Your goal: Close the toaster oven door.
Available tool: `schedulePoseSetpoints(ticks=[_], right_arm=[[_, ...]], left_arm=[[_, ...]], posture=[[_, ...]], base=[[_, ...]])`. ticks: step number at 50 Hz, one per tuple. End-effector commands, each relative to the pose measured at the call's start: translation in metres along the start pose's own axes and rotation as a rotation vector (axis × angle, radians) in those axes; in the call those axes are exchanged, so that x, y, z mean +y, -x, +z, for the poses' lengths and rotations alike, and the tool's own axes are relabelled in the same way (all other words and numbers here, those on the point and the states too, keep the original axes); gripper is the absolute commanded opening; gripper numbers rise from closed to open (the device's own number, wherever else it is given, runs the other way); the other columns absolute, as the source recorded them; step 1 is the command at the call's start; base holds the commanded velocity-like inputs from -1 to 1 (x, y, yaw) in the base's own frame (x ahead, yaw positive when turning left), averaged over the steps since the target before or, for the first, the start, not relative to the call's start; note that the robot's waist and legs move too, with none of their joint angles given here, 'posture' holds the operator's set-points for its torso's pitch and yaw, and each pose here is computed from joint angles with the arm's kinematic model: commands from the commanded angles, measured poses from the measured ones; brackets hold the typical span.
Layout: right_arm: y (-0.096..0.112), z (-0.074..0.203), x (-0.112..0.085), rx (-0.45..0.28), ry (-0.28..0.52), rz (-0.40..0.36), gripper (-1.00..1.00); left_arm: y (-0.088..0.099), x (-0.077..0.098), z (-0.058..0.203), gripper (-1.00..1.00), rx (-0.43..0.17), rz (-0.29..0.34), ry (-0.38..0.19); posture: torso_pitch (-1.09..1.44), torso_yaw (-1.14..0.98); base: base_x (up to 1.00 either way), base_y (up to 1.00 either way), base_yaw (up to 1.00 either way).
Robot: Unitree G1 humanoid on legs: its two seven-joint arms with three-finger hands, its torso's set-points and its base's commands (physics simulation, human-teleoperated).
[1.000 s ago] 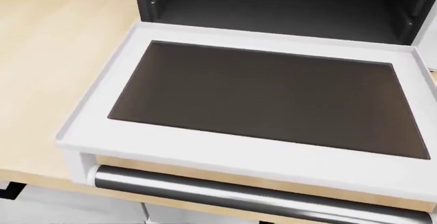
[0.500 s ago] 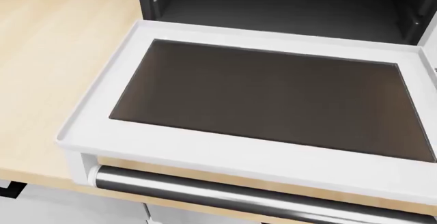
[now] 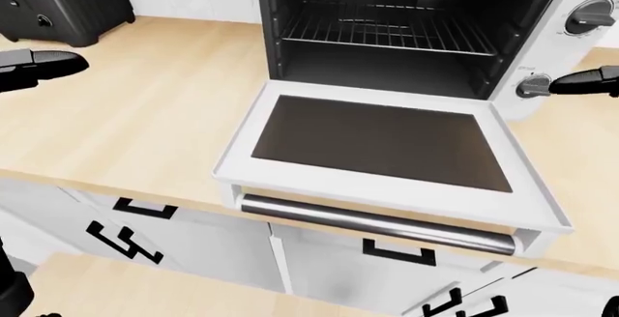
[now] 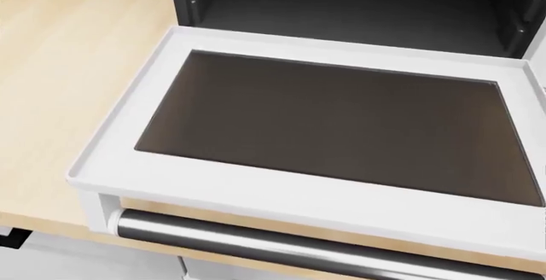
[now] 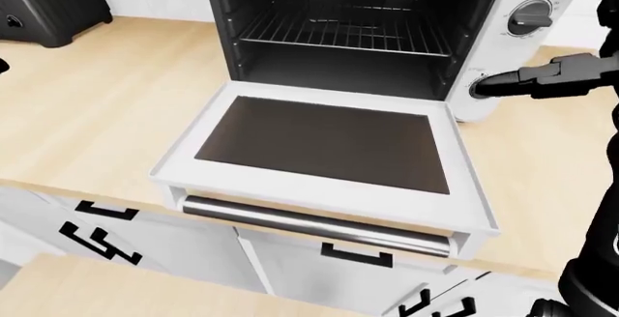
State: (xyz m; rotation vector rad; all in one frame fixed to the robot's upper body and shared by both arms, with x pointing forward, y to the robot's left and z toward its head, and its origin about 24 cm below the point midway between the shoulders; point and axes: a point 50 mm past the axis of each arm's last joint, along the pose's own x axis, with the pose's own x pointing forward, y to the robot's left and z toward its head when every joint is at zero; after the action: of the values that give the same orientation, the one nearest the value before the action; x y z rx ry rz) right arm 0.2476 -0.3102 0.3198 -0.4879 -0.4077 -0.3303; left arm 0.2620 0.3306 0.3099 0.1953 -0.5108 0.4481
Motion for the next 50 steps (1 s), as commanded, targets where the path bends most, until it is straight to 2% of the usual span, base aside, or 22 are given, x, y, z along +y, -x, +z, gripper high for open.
schedulePoseSetpoints(ticks=[1,6,12,22,32,39,44,50], right_arm=[[0.004,0.015,-0.008,-0.062,0.021,-0.024,1.00],[0.015,0.021,-0.012,-0.064,0.028,-0.018,1.00],[0.022,0.015,-0.014,-0.045,0.045,-0.018,1.00],[0.034,-0.014,-0.016,0.015,0.109,-0.043,1.00],[0.039,-0.024,-0.024,0.044,0.139,-0.069,1.00],[0.046,-0.033,-0.028,0.069,0.167,-0.063,1.00],[0.052,-0.043,-0.026,0.084,0.196,-0.031,1.00],[0.058,-0.055,-0.024,0.109,0.200,-0.014,1.00]], left_arm=[[-0.001,0.003,0.021,1.00,-0.092,0.011,-0.004],[-0.001,0.003,0.021,1.00,-0.092,0.010,-0.005],[0.000,0.002,0.021,1.00,-0.089,0.008,-0.006],[0.001,0.001,0.020,1.00,-0.087,0.004,-0.008],[0.000,0.001,0.019,1.00,-0.088,0.003,-0.009],[0.001,0.000,0.019,1.00,-0.088,0.002,-0.011],[0.001,0.000,0.019,1.00,-0.087,0.001,-0.011],[0.001,-0.001,0.018,1.00,-0.086,-0.001,-0.011]], posture=[[0.00,0.00],[0.00,0.00],[0.00,0.00],[0.00,0.00],[0.00,0.00],[0.00,0.00],[0.00,0.00],[0.00,0.00]], base=[[0.00,0.00,0.00],[0.00,0.00,0.00],[0.00,0.00,0.00],[0.00,0.00,0.00],[0.00,0.00,0.00],[0.00,0.00,0.00],[0.00,0.00,0.00],[0.00,0.00,0.00]])
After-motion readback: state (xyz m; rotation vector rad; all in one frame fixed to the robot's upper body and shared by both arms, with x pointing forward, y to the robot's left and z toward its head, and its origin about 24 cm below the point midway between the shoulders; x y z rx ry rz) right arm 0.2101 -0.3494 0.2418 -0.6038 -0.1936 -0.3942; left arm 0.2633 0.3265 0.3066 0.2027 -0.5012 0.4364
